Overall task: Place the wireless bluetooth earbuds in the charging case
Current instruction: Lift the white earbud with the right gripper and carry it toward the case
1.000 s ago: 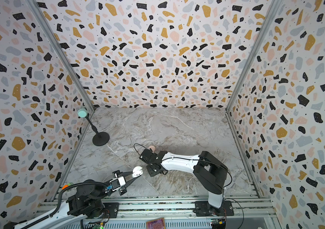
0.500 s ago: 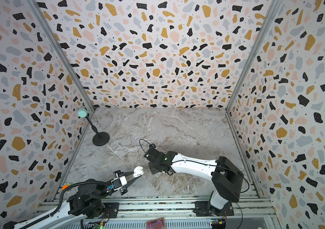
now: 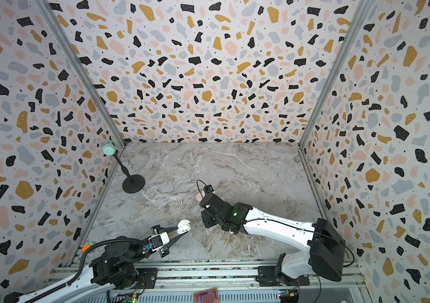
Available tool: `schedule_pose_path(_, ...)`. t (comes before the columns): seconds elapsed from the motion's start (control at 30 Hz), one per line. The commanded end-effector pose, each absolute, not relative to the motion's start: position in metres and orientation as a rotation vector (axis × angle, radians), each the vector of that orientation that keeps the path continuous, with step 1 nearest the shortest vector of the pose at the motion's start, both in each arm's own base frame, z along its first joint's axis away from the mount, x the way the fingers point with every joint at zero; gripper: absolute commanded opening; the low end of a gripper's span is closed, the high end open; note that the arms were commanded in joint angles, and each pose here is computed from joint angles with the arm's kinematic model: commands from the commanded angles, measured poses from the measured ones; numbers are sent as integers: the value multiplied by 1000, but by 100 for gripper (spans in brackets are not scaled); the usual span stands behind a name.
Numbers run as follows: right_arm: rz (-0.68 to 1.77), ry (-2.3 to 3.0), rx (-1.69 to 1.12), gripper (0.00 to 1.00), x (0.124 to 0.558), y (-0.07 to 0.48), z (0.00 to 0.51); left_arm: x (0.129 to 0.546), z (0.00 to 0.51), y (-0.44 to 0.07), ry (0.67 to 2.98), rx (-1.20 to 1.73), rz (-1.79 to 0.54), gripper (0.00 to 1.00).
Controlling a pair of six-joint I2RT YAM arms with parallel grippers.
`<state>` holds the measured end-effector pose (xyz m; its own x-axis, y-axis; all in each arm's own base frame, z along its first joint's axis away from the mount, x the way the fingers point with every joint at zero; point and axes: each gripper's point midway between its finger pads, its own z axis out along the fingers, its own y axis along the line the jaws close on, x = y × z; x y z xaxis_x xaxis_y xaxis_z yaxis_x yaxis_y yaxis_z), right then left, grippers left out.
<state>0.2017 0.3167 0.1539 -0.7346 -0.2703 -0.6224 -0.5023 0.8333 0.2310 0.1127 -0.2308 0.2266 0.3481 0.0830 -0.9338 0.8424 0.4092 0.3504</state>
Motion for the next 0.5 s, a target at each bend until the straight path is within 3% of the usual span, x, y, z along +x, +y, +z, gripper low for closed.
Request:
schedule_pose_path(0.0, 555, 2366, -528, 10, 205, 314, 172, 113, 235, -230, 1098, 1009, -642, 0)
schedule_pose_path(0.47, 725, 2206, -479, 10, 198, 307, 234, 127, 244, -224, 1173, 863, -687, 0)
